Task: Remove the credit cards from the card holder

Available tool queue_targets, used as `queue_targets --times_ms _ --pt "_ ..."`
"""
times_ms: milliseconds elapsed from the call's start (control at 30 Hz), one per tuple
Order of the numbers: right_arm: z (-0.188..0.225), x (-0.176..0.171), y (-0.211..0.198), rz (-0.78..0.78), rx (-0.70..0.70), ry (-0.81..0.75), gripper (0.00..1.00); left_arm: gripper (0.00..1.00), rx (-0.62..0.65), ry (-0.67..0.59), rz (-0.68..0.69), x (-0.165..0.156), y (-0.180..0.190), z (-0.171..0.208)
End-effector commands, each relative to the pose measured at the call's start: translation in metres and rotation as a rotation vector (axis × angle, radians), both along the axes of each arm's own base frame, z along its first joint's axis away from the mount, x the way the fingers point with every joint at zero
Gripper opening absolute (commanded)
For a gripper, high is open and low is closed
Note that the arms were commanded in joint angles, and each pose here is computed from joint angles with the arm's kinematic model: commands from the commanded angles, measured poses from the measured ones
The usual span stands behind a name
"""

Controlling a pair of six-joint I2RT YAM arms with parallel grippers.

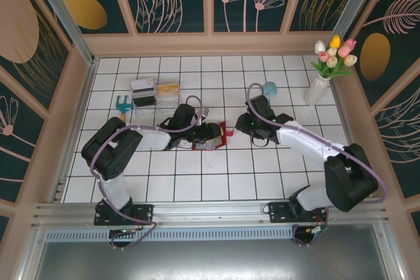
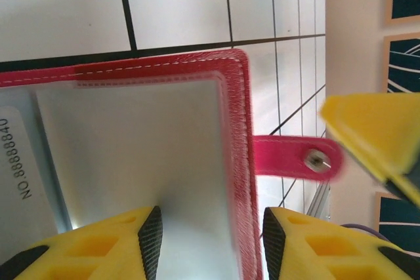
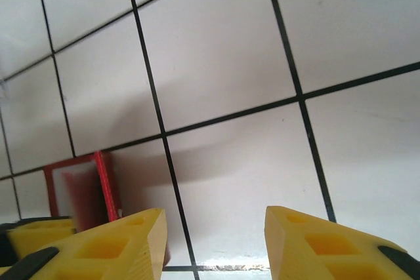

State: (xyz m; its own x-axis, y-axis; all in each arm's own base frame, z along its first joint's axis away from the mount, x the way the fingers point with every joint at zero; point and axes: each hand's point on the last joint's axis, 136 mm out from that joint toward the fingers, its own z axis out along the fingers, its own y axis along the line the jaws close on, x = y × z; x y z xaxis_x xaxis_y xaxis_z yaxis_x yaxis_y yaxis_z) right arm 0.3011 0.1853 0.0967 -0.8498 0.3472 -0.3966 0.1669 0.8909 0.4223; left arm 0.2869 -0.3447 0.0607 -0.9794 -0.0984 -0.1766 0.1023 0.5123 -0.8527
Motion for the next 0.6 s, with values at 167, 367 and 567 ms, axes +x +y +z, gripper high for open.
queue_targets --times_ms 167,367,567 --pt "0.022 -0.002 0.028 0.102 0.236 -0.057 0.41 0.47 0.007 0.002 0.011 0.006 -0.01 -0.007" --pt "0.024 -0.003 0.058 0.188 0.362 -0.028 0.3 0.41 0.092 0.016 0.035 0.005 0.001 -0.024" --pt "0.02 0.007 0.068 0.189 0.364 -0.013 0.29 0.43 0.085 0.016 0.029 0.005 -0.001 -0.024"
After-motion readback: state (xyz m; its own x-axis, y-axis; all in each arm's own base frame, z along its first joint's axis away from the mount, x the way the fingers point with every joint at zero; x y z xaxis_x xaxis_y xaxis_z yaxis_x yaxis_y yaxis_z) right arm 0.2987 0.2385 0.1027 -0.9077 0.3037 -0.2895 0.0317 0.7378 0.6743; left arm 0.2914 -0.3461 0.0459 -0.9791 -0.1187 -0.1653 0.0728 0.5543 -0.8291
